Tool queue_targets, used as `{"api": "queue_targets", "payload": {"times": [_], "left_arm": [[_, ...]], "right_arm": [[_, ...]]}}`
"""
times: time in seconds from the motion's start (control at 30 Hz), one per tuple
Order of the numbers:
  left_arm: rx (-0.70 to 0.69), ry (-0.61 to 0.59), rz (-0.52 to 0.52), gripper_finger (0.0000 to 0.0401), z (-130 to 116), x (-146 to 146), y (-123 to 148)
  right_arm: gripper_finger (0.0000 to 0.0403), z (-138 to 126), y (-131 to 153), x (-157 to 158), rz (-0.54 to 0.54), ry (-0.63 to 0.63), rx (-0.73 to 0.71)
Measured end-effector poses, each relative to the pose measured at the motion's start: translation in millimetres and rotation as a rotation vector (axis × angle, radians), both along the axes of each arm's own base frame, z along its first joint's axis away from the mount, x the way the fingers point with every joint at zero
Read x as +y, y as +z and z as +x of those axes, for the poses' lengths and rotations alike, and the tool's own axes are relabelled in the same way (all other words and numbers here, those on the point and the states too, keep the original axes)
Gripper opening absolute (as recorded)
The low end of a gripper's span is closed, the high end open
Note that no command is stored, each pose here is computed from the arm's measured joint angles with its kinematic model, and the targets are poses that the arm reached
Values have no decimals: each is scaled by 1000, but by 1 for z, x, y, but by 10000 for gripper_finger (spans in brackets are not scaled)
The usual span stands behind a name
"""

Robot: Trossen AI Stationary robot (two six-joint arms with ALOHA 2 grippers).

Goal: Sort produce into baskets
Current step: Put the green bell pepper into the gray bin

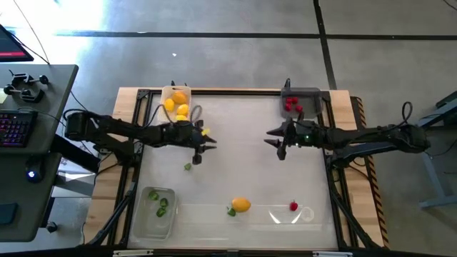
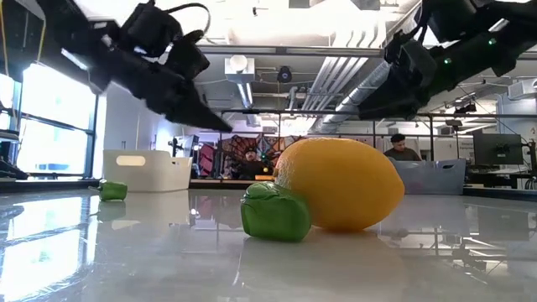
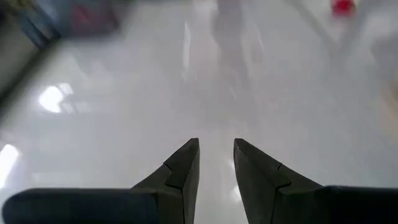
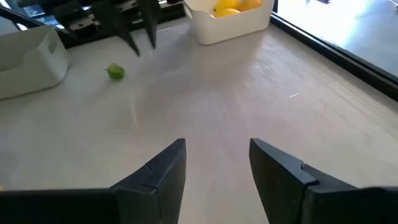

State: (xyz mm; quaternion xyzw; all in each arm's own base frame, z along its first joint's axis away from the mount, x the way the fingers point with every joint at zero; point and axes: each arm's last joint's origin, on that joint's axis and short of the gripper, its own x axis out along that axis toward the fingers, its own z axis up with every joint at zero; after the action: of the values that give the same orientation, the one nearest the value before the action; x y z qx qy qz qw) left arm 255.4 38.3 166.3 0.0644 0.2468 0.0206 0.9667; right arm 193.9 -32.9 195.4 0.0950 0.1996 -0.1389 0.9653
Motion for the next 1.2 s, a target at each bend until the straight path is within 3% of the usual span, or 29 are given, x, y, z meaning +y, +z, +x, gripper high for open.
{"api": "queue_targets", "payload": {"times": [0.27,0.43,0.6,0.7,0.9,1.2], "left_arm": [[480,-11,-195,55,-7,-40,13],[637,166,-263,50,-18,-59,14],[778,338,-291,95,-34,-63,11],[810,413,-327,133,-37,-63,8],[765,436,-328,193,-32,-64,7],[806,451,-314,202,-27,-64,-5]], "right_arm": [[167,1,1,6,-14,22,-12],[167,2,4,5,-69,41,-24],[167,4,7,5,-134,62,-43],[167,4,7,5,-143,65,-47],[167,4,7,5,-142,65,-46],[167,4,7,5,-142,66,-46]]}}
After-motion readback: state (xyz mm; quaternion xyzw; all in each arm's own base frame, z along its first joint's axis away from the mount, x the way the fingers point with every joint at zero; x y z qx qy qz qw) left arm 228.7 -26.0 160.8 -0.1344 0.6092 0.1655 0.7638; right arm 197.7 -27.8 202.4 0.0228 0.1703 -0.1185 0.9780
